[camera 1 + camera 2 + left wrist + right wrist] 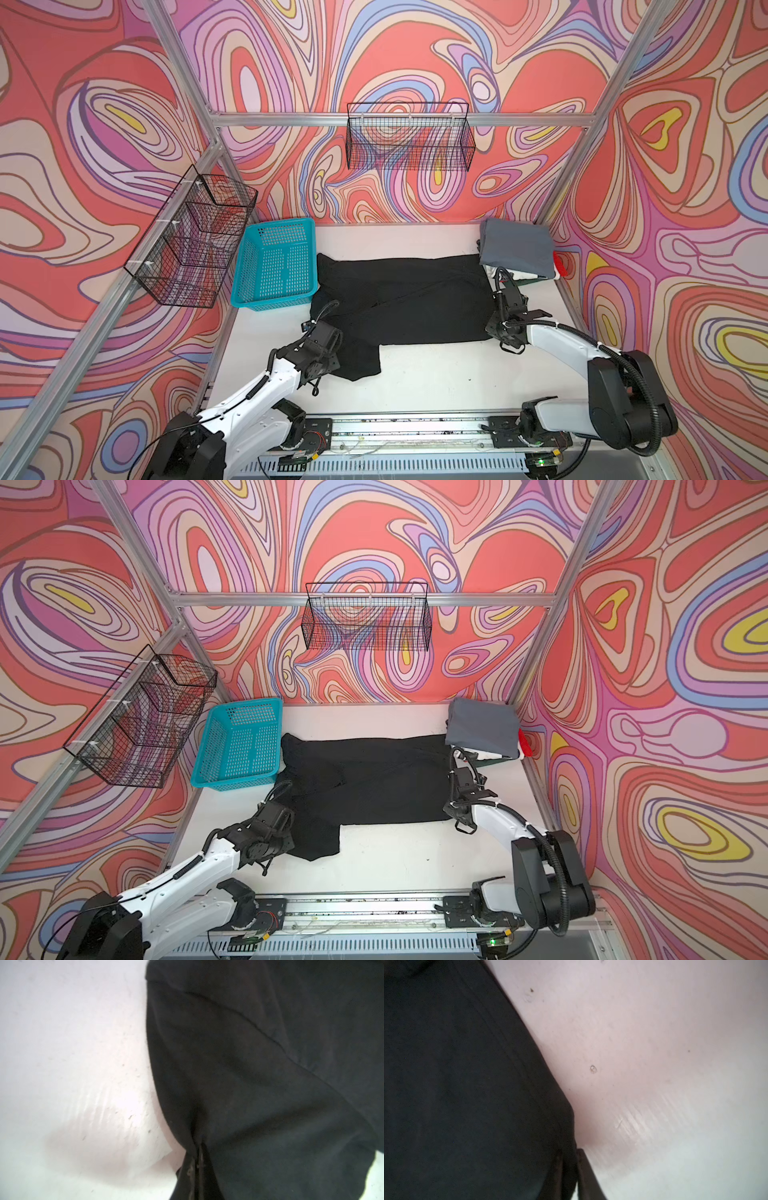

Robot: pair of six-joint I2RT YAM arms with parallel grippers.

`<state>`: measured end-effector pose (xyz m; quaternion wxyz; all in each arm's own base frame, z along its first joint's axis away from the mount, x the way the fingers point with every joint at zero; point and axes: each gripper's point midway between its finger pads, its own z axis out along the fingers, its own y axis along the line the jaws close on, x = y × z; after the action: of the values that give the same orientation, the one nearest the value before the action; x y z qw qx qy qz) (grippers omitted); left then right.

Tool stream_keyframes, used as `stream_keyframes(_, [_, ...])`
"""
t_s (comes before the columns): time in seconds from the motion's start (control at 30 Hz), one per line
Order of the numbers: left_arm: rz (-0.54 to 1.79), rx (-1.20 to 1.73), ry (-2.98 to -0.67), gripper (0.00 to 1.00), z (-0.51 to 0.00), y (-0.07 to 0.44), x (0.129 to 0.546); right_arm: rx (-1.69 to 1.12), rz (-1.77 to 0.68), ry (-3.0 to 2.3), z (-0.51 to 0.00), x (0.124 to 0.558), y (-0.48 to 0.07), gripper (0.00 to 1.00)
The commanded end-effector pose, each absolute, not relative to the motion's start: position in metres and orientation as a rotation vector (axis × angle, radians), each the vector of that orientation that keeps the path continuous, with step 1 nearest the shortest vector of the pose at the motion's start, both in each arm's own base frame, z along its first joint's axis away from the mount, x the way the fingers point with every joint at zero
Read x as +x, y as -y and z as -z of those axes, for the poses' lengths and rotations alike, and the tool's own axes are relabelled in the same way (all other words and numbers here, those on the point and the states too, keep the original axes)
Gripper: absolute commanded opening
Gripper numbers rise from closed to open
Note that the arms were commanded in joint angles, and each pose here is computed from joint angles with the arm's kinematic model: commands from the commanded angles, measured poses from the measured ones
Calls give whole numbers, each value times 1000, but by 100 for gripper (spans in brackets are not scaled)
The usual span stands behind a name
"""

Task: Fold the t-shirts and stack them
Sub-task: 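Grasp the near shirt corners with both grippers and lift them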

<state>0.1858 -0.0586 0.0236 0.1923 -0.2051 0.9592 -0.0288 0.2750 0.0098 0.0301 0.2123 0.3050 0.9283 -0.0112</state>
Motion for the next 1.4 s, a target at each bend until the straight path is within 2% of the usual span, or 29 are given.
stream_keyframes(0.0, [4, -573, -2690, 0, -36, 49, 182, 845, 66, -2533, -41, 283, -3, 6])
stream_keyframes(0.23, [13, -591, -2677, 0, -50, 47, 179, 847, 80, -2535, -45, 275, 0, 0])
stream_keyframes(0.37, [15, -615, -2660, 0, -60, 41, 170, 852, 78, -2524, -56, 269, 1, 0])
stream_keyframes(0.67, [89, -602, -2526, 0, -110, 41, 186, 847, 48, -2503, -77, 269, 0, 0])
stream_keyframes(0.93, [85, -562, -2496, 0, -123, 53, 215, 785, 39, -2471, -96, 299, -4, 0])
stream_keyframes(1.37, [79, -538, -2437, 0, -140, 55, 261, 711, 58, -2467, -100, 359, -12, 0])
